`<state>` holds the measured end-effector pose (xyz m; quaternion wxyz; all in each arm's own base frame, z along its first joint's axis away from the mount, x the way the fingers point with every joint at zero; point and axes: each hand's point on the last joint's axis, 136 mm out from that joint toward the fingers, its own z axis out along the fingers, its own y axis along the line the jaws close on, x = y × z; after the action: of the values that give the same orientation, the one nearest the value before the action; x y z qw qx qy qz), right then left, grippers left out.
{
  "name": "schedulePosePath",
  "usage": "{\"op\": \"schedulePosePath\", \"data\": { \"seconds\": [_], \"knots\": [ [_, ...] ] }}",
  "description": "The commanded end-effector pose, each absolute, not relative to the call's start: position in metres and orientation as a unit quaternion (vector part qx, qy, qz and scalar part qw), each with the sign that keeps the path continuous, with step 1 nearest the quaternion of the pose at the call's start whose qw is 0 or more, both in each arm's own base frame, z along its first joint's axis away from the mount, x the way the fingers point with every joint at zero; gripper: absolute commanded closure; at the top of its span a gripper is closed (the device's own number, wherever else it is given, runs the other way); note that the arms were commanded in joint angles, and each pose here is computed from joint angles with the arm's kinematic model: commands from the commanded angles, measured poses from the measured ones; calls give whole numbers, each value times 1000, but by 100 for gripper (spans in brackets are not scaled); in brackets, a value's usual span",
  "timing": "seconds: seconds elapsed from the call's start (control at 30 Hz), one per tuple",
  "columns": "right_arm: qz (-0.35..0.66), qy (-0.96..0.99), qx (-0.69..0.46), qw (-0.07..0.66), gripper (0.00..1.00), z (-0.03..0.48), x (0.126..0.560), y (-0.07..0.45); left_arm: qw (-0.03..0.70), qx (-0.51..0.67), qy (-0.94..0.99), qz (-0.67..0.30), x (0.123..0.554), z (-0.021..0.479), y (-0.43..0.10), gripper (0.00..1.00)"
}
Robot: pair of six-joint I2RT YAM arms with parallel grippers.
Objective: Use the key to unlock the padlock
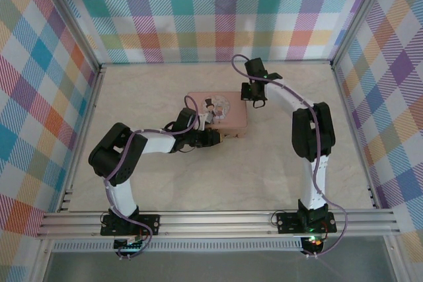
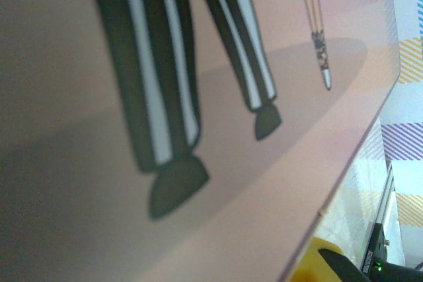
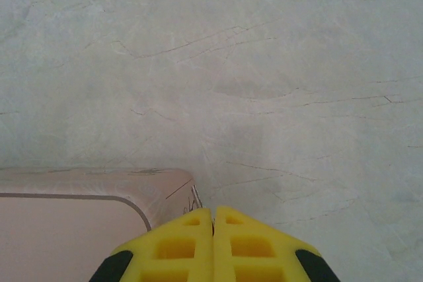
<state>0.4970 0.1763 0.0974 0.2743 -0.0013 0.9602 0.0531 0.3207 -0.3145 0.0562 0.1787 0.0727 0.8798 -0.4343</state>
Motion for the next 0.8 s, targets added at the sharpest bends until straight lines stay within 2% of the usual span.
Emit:
{"op": "schedulePosePath", "data": {
  "seconds": [0.0,0.2,0.5,0.77],
  "knots": [
    [59,960,1,273,100,108,484,165,171,51,880,-441,324,57,-320,82],
    [67,955,18,290,100,129,461,145,186,33,876,-444,333,75,-321,82],
    [153,933,31,324,100,165,405,145,195,22,877,-438,344,93,-323,81],
    [189,917,26,351,100,189,371,140,199,18,876,-440,346,99,-323,81]
  ]
}}
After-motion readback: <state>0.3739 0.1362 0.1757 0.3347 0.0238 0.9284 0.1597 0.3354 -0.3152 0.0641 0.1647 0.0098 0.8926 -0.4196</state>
